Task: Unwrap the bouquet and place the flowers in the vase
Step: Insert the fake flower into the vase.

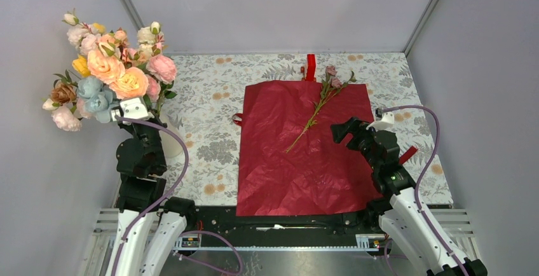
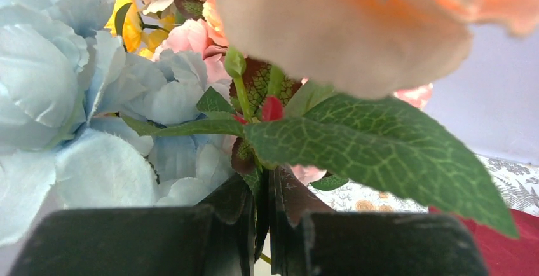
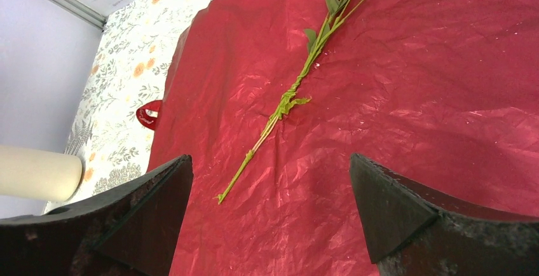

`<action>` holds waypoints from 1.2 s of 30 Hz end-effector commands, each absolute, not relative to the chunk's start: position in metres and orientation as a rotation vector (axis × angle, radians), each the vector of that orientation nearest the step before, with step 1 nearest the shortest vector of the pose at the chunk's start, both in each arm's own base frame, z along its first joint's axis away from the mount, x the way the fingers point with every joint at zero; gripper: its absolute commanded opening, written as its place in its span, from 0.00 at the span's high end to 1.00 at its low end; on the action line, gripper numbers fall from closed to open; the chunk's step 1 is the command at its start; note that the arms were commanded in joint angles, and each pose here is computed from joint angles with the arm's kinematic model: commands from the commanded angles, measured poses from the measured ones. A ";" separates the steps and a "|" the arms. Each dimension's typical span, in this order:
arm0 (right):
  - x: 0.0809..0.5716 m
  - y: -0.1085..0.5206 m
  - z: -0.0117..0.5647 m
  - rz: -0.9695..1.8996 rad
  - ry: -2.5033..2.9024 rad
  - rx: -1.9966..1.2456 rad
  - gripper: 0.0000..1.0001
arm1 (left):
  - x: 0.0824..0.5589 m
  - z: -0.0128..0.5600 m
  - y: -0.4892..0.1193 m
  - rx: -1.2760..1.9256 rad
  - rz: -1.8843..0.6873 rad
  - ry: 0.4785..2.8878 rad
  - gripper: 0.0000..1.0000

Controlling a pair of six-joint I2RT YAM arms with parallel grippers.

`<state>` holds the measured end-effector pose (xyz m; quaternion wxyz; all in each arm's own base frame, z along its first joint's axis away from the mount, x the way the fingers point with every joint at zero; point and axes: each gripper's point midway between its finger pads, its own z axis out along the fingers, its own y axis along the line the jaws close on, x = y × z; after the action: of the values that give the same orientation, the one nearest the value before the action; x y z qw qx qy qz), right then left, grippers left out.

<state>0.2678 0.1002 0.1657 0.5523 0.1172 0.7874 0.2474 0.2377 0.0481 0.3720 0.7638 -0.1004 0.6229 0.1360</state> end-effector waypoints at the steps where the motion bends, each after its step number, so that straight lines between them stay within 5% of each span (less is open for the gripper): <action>1: 0.270 0.100 0.174 0.604 1.825 0.279 0.01 | 0.240 0.344 0.062 -0.252 0.387 1.436 1.00; 36: 0.267 0.099 0.162 0.602 1.847 0.293 0.01 | 0.233 0.359 0.063 -0.307 0.295 1.324 1.00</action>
<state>0.2656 0.0991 0.1584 0.5477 0.1218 0.7899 0.2473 0.2319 0.0644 0.3606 0.7614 -0.1298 0.6170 0.1506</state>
